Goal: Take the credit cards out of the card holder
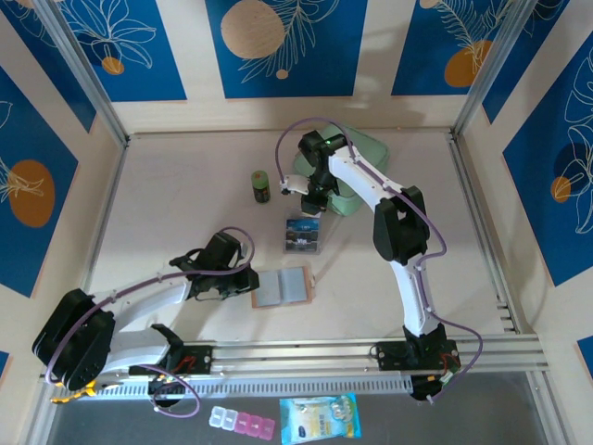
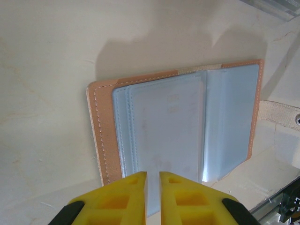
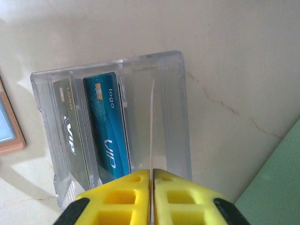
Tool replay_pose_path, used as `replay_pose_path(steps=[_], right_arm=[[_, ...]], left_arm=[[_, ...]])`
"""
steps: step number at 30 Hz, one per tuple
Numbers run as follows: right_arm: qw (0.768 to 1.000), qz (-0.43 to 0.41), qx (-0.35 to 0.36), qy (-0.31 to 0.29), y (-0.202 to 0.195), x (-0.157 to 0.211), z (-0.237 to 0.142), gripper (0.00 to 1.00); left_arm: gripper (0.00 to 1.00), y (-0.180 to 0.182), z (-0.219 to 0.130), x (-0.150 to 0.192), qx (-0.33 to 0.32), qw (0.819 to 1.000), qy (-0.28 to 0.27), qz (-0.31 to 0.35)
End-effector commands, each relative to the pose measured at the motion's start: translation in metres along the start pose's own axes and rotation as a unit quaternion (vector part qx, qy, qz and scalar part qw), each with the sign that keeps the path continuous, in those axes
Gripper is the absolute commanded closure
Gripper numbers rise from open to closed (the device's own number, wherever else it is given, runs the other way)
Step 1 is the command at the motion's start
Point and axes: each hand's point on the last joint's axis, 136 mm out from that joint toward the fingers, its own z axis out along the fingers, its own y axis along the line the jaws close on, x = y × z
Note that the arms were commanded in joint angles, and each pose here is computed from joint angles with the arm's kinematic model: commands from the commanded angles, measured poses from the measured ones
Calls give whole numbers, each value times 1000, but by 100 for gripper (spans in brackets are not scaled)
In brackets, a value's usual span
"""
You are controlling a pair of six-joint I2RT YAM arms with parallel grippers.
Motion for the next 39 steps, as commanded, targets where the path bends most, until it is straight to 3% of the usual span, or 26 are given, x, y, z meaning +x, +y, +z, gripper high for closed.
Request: replay_pose_path(steps=[1,7,17,25,39], right_arm=[[1000,12,1,-10,-1,-5,-4,84],[997,23,59,-34,-19,-11,-34,79],[992,39,107,-53,-35,-15,-51,80],[992,39,112,-49,-39,-20,-31,83],[996,25,81,-7,-26,-11,10,82]], left_arm=[[86,7,1,3,-10,1000,4,-4],[86,5,4,2,-6,1000,6,-3],[86,2,4,1,-1,1000,5,-2],[86,1,6,0,3,1000,7,-1],[86,1,6,2,3,1000,8,-1]])
